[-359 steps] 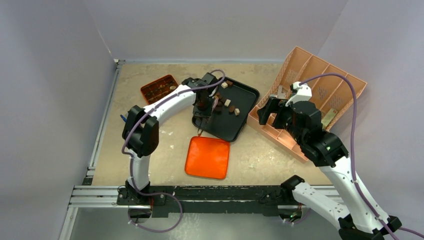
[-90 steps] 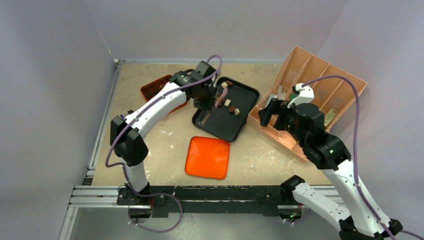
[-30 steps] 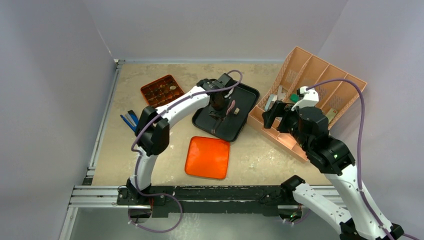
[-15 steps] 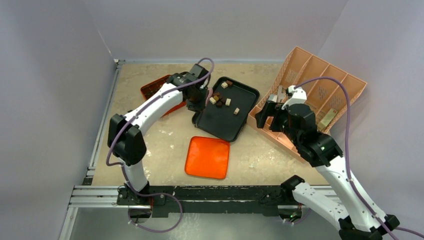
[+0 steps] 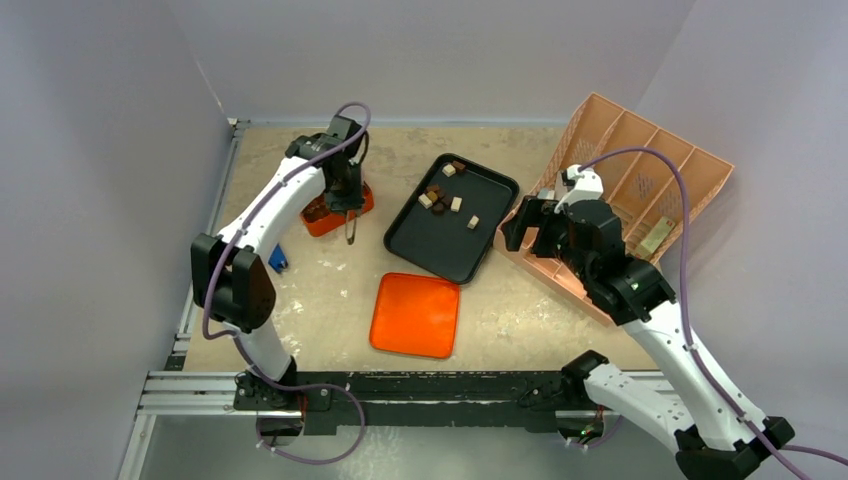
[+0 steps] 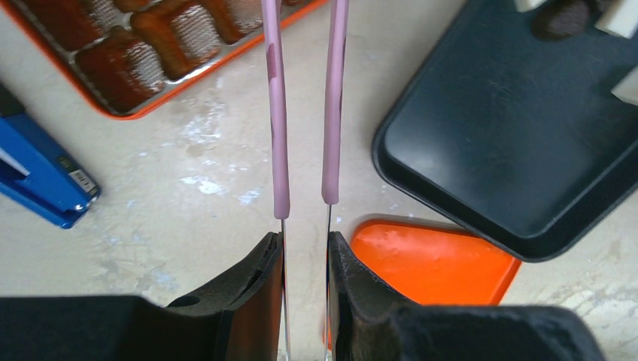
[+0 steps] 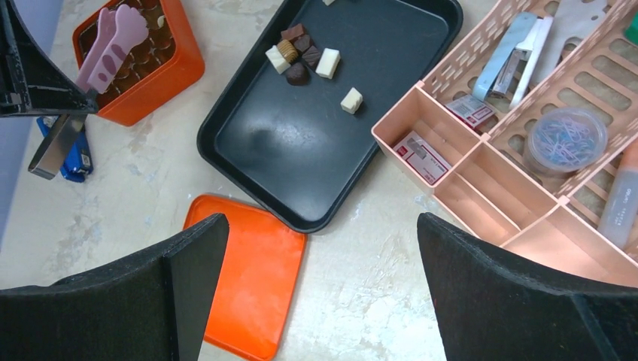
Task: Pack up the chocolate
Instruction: Place the fake chocolate in the packing box.
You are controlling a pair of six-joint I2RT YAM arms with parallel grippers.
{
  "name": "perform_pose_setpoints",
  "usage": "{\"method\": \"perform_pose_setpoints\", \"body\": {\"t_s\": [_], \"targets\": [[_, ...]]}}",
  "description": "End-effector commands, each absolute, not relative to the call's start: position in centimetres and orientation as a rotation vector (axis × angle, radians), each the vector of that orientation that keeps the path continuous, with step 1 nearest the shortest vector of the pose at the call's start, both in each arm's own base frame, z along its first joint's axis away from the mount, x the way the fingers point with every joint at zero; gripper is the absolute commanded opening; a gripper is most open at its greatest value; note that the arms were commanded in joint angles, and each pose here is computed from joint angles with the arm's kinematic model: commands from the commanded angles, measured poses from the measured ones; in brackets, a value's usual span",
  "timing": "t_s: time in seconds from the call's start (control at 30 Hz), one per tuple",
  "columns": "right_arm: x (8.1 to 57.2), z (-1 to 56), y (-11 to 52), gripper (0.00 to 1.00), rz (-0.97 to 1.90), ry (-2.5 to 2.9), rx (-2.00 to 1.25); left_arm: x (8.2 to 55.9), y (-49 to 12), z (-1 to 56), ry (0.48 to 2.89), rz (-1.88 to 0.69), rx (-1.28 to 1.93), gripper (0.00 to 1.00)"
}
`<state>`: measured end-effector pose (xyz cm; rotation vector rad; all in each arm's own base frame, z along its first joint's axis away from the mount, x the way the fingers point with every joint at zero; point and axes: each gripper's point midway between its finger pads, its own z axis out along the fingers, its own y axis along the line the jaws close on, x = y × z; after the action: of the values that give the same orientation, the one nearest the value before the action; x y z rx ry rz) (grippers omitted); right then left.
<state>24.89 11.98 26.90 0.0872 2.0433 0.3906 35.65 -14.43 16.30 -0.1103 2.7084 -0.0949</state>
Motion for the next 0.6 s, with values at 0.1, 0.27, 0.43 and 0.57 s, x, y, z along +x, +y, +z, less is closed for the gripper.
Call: {"method": "perform_pose_setpoints", "body": {"t_s": [0.1,0.27,0.43,0.57], "targets": [[25.8,28.6,13.4,0.98,0.444,2.001,0.051,35.8,-8.6,17.7,2.65,-0.014,-0.344,0.17],[25.9,28.7,13.5,0.98,0.452,1.998,0.046,35.9,-4.9,17.3,2.627,0.026,-0.472,0.17],[26.0,28.6,13.7,0.98,0.456,2.003,0.045,35.8,-2.6,16.4,2.628,0.019,-0.546,0.17],[26.0,28.9,13.5,0.98,0.451,1.997,0.054,36.1,-2.2,15.7,2.637,-0.01,-0.56,0.17]]}}
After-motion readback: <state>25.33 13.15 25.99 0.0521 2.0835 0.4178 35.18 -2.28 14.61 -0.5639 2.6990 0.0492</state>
